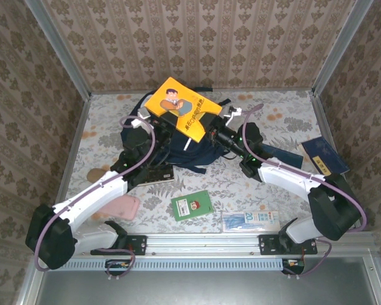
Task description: Pack the student bag
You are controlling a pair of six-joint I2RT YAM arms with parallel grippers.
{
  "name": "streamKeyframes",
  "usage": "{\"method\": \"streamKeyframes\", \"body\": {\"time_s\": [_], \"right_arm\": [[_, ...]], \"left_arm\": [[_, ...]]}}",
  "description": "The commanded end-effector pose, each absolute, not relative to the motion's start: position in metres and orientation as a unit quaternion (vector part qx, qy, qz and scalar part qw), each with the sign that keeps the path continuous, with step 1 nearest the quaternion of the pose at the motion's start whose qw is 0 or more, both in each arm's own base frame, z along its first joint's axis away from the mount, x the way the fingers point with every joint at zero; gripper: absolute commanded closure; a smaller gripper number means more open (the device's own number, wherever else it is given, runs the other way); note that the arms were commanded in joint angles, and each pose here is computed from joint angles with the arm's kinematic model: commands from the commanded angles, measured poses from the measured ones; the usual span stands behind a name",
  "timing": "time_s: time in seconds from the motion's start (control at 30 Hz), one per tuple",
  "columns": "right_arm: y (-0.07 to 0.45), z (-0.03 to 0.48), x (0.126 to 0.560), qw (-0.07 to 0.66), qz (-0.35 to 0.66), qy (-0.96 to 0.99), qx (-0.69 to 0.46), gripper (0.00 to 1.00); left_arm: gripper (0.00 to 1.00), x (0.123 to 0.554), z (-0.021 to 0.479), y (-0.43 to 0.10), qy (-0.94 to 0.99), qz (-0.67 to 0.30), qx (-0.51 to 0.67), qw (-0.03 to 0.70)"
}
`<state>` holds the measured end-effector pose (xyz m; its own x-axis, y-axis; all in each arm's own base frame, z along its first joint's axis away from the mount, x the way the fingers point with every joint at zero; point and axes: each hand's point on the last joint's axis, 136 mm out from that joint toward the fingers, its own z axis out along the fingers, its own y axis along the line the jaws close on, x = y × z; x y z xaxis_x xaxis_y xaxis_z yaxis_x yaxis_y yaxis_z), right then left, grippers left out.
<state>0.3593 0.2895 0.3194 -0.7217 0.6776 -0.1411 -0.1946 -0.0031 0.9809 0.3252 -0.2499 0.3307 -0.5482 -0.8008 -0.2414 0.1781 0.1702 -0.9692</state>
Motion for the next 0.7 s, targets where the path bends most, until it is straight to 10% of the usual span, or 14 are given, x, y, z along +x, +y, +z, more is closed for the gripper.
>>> {"method": "streamKeyframes", "body": {"time_s": [0.0,0.23,0.67], "right_arm": [[0.27,0.353,0.353,0.384,0.663,0.617,0.178,0.94],[0.182,0.301,0.342,0.461,0.388,0.763,0.233,1.0],[0.018,0.26,0.277,0.516,0.116,0.775,0.345,1.0]], "left_arm": [[1.0,0.317,0.333,-0.254,0.662,-0.601,-0.204,0.398],[0.34,0.323,0.306,-0.247,0.781,-0.478,-0.096,0.392],[0.25,0.351,0.194,-0.333,0.928,-0.206,0.183,0.252]]}}
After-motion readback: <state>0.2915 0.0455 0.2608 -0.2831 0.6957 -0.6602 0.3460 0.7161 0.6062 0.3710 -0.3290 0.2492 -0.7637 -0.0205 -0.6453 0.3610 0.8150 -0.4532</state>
